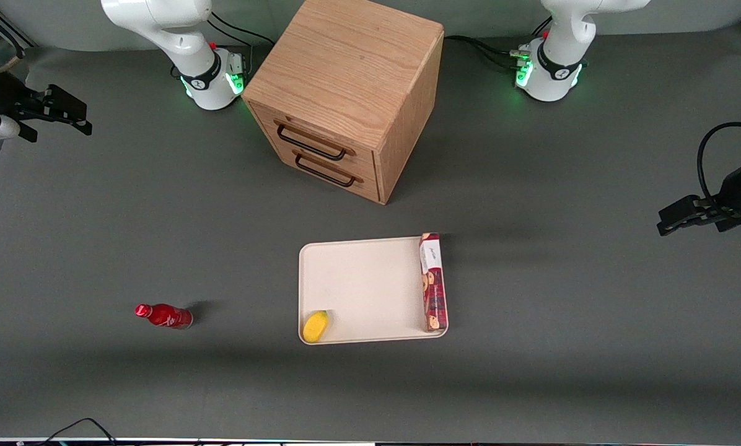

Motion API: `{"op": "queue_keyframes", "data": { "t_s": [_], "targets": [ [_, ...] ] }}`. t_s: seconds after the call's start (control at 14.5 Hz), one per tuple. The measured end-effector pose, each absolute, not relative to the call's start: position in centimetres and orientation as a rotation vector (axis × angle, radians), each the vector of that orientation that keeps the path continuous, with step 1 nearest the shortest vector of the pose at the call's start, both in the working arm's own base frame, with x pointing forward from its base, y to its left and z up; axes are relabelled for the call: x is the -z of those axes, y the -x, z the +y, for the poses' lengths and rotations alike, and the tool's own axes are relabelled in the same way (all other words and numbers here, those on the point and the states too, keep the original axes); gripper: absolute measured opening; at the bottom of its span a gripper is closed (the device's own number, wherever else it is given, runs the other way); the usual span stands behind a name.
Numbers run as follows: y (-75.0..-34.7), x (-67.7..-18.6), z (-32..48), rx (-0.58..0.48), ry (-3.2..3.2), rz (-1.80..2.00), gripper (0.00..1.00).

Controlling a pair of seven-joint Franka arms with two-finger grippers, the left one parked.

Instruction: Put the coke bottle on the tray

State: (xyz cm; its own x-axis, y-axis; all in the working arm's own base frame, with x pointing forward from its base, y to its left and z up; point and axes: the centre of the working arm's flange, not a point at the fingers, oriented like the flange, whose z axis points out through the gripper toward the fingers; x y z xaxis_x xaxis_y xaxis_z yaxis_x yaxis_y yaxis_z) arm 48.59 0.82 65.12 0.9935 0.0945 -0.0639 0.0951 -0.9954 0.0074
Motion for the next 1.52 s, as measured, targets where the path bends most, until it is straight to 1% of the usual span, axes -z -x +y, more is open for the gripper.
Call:
{"op": "queue_keyframes", "data": {
  "t_s": [0.21, 0.41, 0.48, 0.62, 0.76, 0.9, 1.03, 1.24, 1.52],
  "targets": [
    [-48.9, -64.8, 0.8, 0.108, -3.126, 0.144, 1.0],
    [-49.6, -65.0, 0.8, 0.094, -3.127, 0.144, 1.0],
    [-50.5, -64.9, 0.8, 0.089, -3.127, 0.143, 1.0],
    [-54.0, -63.6, 0.8, 0.09, -3.126, 0.145, 1.0],
    [-58.7, -60.2, 0.8, 0.113, -3.125, 0.148, 1.0],
    [-63.6, -55.0, 1.0, 0.099, -3.123, 0.151, 1.0],
    [-67.3, -49.0, 1.0, 0.082, -3.119, 0.154, 1.0],
    [-70.2, -42.1, 1.2, 0.082, -3.116, 0.162, 1.0],
    [-72.2, -36.6, 1.7, 0.037, -3.097, 0.187, 1.0]
  ]
}}
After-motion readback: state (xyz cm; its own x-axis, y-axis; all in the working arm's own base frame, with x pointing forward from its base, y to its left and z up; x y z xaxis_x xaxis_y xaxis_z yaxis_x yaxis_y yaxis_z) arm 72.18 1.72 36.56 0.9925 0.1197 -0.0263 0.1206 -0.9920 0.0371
